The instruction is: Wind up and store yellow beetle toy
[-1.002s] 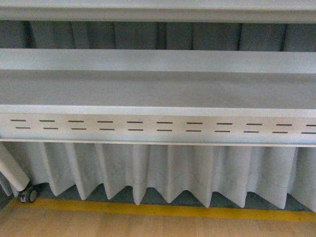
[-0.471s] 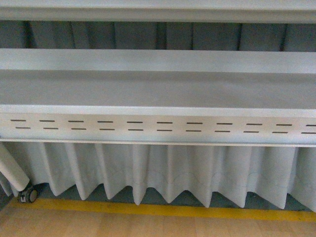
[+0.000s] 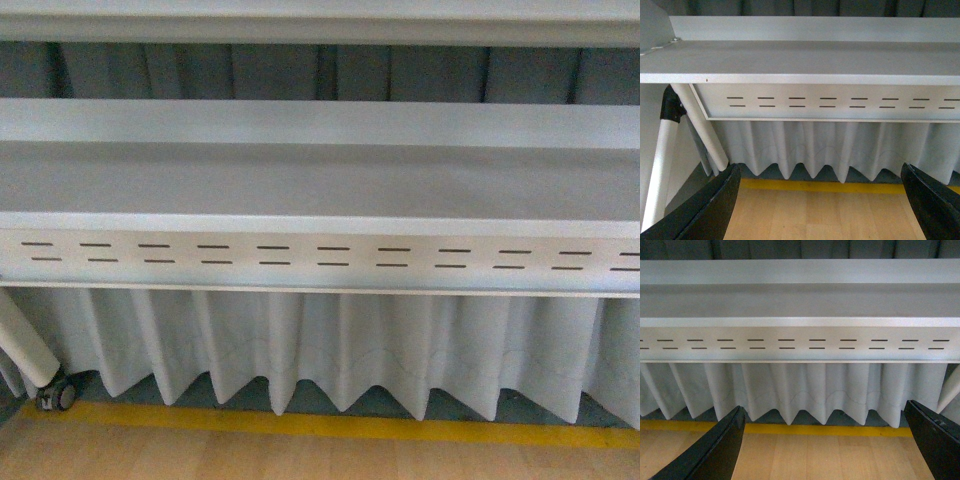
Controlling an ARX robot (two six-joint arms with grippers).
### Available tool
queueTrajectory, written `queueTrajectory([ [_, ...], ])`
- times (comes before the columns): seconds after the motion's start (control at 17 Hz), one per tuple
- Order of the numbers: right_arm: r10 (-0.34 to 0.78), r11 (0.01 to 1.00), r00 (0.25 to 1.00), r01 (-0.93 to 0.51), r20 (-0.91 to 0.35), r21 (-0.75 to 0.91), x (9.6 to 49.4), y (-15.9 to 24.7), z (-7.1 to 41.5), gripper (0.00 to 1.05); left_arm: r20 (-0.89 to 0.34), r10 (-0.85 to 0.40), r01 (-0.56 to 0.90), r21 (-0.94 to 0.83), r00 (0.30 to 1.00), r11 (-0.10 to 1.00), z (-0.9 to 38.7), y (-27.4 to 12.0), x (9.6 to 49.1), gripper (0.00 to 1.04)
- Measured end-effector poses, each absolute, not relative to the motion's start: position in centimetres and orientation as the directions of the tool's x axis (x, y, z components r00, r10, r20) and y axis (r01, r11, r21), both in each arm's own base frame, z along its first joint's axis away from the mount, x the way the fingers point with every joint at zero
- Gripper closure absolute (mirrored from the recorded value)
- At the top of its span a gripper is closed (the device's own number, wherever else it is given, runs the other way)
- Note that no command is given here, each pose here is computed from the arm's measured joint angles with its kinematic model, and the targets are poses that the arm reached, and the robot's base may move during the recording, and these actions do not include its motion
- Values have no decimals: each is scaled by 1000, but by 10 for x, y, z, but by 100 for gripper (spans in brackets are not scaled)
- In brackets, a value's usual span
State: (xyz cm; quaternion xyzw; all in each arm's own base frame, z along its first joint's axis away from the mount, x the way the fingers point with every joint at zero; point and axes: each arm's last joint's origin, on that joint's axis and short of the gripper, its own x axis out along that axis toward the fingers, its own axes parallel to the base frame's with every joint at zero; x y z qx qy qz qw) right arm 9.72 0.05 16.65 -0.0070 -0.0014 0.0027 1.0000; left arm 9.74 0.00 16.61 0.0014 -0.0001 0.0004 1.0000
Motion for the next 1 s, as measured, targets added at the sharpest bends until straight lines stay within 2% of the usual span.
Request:
queueTrajectory([
  [1.0, 5, 1000, 1000, -5, 3, -14, 97, 1, 167, 7, 0, 1, -1, 3, 1000, 1000, 166, 0, 97, 7],
])
